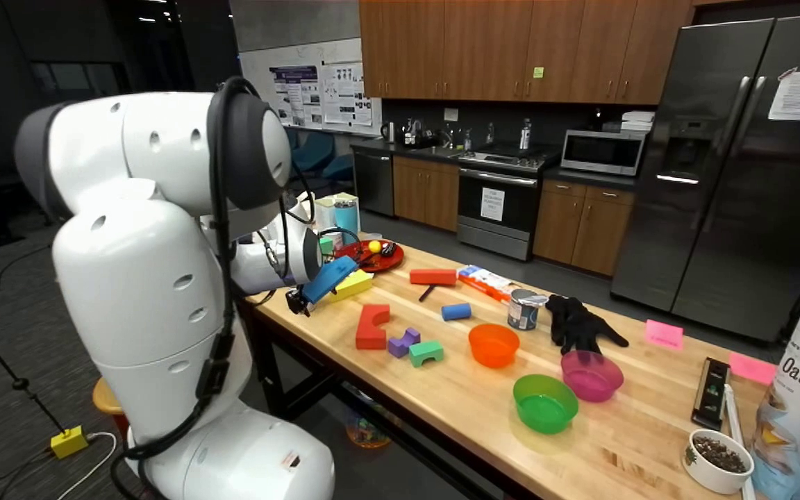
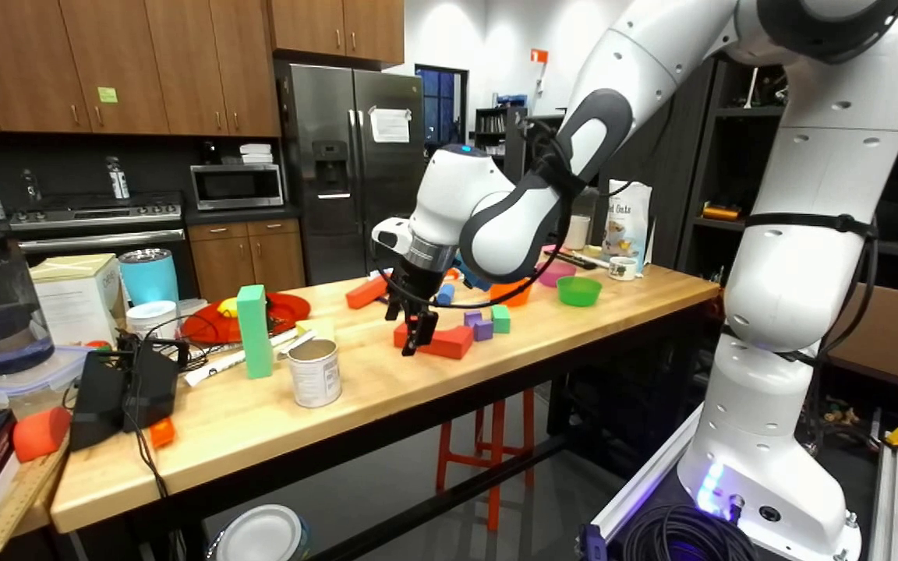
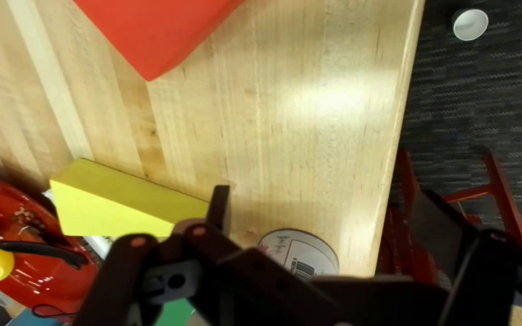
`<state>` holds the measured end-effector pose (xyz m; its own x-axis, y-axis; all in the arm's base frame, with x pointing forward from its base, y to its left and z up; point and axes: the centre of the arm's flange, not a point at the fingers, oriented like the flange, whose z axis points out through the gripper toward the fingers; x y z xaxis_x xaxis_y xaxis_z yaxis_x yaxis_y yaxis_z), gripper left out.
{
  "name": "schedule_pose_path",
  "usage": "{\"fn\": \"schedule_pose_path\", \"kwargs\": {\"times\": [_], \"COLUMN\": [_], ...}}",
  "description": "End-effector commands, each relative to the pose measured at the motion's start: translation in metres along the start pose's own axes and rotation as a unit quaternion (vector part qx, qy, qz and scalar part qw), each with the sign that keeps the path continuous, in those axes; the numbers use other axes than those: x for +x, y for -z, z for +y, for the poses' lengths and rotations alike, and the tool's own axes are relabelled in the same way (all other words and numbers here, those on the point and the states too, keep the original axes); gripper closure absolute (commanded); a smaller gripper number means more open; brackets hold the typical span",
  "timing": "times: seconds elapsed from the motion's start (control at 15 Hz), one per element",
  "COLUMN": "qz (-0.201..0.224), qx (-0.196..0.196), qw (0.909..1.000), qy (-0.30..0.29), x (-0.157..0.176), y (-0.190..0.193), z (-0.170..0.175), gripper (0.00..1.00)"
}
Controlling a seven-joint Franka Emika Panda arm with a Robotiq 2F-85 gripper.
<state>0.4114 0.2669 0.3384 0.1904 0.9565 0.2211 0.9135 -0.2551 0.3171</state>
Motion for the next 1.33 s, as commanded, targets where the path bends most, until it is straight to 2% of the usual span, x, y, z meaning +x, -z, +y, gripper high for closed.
{"fn": "schedule_pose_path", "kwargs": {"times": [0.0, 0.4, 0.8, 1.07, 1.27], "qz": [-0.055, -0.163, -0.206, -0.211, -0.154], "qx": [-0.048, -0.134, -0.185, -0.194, -0.199], "qw": [0.9973, 0.9759, 0.9586, 0.9561, 0.9670], "qy": [0.004, 0.056, 0.067, 0.060, 0.038], "x": [0.006, 0.038, 0.066, 0.072, 0.058], "y": [0.057, 0.105, 0.120, 0.123, 0.127], "z": [-0.019, -0.068, -0.120, -0.135, -0.129], "gripper": [0.00, 0.00, 0.00, 0.00, 0.00]}}
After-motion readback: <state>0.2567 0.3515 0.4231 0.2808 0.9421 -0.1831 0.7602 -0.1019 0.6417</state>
